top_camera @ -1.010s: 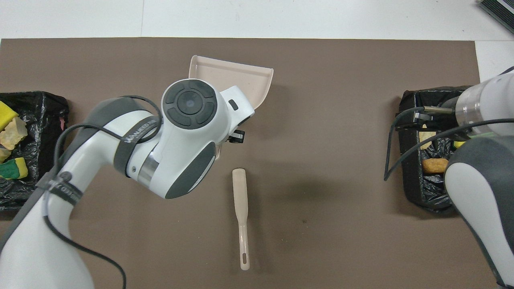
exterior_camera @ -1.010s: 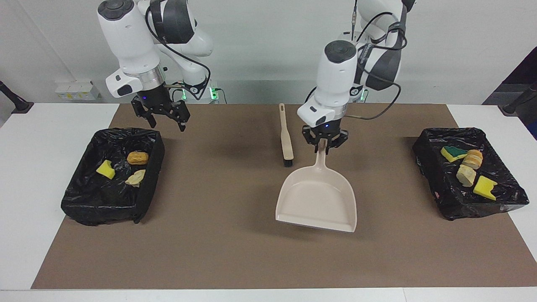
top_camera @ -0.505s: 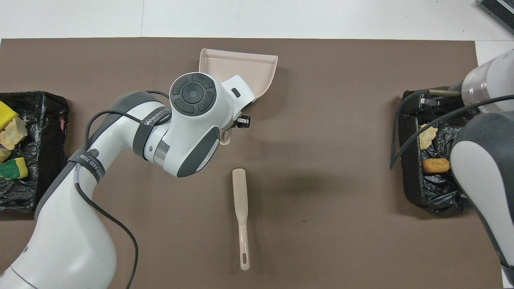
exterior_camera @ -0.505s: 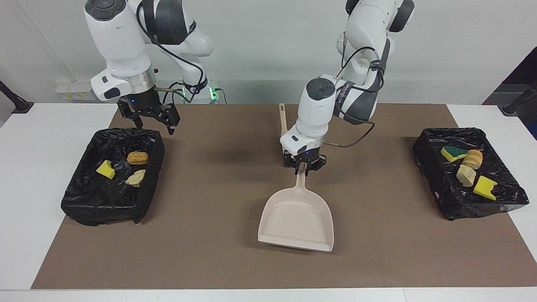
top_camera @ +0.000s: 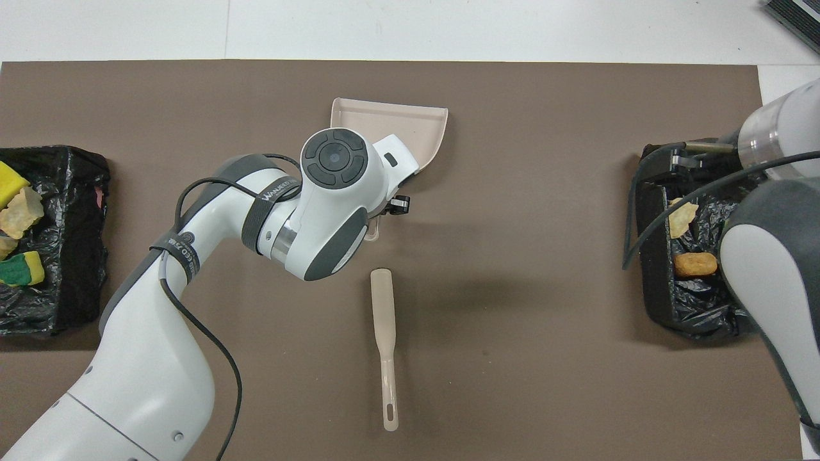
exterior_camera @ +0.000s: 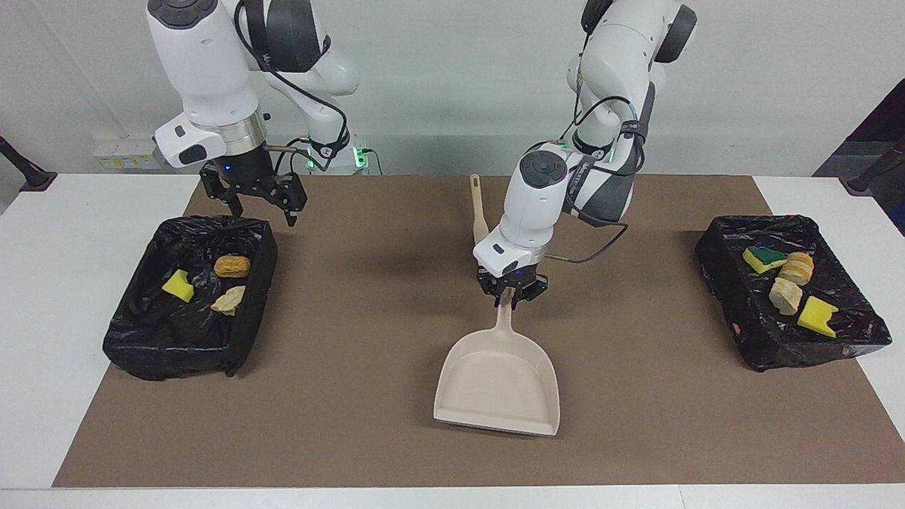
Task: Sweep and dump trash in bin
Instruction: 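Bring the empty dustpan back to the table center with the left gripper, then release the dustpan and withdraw the left gripper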
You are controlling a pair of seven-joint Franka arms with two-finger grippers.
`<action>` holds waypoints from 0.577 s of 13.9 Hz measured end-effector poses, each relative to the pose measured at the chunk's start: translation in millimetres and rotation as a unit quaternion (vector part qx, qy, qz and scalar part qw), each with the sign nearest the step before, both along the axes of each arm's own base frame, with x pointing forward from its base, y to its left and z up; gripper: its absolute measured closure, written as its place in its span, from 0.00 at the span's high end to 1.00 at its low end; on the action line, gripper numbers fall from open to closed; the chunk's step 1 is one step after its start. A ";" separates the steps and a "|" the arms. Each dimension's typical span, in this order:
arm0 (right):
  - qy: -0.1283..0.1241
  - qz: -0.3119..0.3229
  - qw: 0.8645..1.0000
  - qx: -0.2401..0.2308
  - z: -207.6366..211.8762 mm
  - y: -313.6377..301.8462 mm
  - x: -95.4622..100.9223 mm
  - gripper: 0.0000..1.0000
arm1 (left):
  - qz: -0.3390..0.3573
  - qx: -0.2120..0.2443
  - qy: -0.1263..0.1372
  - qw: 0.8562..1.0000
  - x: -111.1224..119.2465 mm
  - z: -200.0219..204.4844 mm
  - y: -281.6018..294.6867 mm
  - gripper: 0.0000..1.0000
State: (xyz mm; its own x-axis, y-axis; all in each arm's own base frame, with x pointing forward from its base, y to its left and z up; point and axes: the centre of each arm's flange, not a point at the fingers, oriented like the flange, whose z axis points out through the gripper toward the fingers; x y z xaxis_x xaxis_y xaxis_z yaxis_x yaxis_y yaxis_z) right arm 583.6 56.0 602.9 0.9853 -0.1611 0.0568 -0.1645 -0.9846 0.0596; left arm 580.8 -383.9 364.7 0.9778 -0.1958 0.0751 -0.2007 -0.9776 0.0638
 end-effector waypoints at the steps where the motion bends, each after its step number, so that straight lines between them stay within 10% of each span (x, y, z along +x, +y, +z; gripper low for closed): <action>1: 0.000 0.000 1.000 0.000 0.1 0.0 0.0 1.00 | 0.013 -0.003 -0.001 1.000 0.5 0.6 -0.4 0.32; 8: -0.001 -0.002 1.000 0.000 0.5 -2.6 0.5 1.00 | 0.036 -0.007 -0.001 0.999 1.7 -1.9 -0.7 0.40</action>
State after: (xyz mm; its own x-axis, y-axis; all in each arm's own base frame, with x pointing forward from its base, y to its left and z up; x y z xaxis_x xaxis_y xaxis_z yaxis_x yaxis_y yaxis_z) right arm 584.1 53.4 603.3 0.9845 -0.1656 0.0578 -0.1689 -0.9838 0.0593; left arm 582.5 -384.6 362.8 0.9890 -0.1246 0.0802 -0.1308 -0.9884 0.0774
